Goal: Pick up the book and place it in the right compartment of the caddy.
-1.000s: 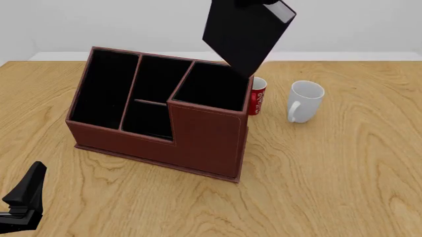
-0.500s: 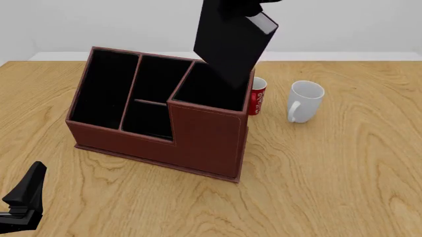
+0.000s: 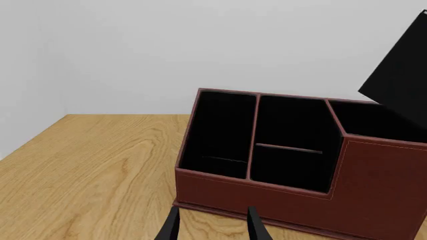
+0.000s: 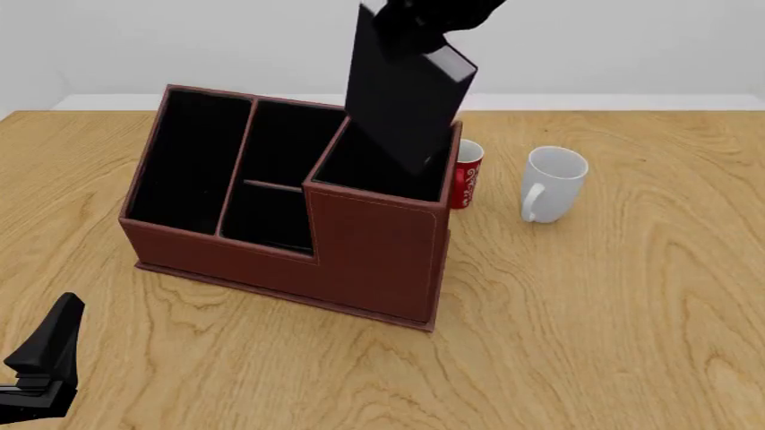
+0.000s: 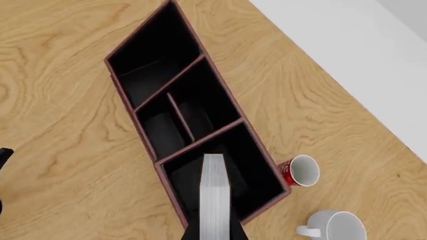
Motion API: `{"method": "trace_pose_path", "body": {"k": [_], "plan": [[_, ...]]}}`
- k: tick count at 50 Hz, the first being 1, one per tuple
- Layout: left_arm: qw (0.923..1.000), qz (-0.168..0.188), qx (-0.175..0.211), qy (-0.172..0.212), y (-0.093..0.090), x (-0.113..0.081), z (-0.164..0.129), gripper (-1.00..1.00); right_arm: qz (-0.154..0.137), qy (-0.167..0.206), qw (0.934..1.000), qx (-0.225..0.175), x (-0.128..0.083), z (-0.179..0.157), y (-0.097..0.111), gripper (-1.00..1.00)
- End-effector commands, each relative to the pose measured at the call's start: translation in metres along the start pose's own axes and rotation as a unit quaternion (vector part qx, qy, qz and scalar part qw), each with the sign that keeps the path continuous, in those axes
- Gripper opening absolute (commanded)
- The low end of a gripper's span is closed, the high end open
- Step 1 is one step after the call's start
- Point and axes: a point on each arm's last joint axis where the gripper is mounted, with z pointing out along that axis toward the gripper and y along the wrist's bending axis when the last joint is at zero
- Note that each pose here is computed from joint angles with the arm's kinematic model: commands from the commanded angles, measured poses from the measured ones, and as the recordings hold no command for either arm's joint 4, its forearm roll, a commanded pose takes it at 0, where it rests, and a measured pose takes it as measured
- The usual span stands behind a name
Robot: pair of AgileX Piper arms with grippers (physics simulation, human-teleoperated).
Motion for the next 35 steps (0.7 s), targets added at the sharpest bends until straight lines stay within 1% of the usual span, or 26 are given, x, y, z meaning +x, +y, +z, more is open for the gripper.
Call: {"method": "trace_pose_path", "body": {"k": [1,5,9,17,19,20,22,25,35], "plan": [[1.0000,0.000,0.000,0.000,0.000,0.000,0.000,1.00,0.020,0.003,0.9998,0.005,-0.002,0.009,-0.005,-1.00],[1.0000,0.000,0.000,0.000,0.000,0.000,0.000,1.00,0.020,0.008,0.9998,0.006,-0.001,0.014,-0.007,-1.00],[1.0000,0.000,0.000,0.000,0.000,0.000,0.000,1.00,0.027,0.009,0.9996,0.007,0.000,0.017,-0.008,-1.00],[1.0000,0.000,0.000,0.000,0.000,0.000,0.000,1.00,0.026,0.018,0.9995,0.011,0.007,0.030,-0.013,-1.00],[1.0000,0.000,0.000,0.000,0.000,0.000,0.000,1.00,0.031,0.016,0.9993,0.011,0.006,0.031,-0.012,-1.00],[1.0000,0.000,0.000,0.000,0.000,0.000,0.000,1.00,0.025,0.020,0.9994,0.011,0.008,0.033,-0.014,-1.00],[1.0000,0.000,0.000,0.000,0.000,0.000,0.000,1.00,0.030,0.020,0.9993,0.011,0.007,0.034,-0.013,-1.00],[1.0000,0.000,0.000,0.000,0.000,0.000,0.000,1.00,0.028,0.025,0.9992,0.012,0.009,0.039,-0.015,-1.00],[1.0000,0.000,0.000,0.000,0.000,0.000,0.000,1.00,0.039,0.031,0.9987,0.014,0.015,0.052,-0.017,-1.00]]}}
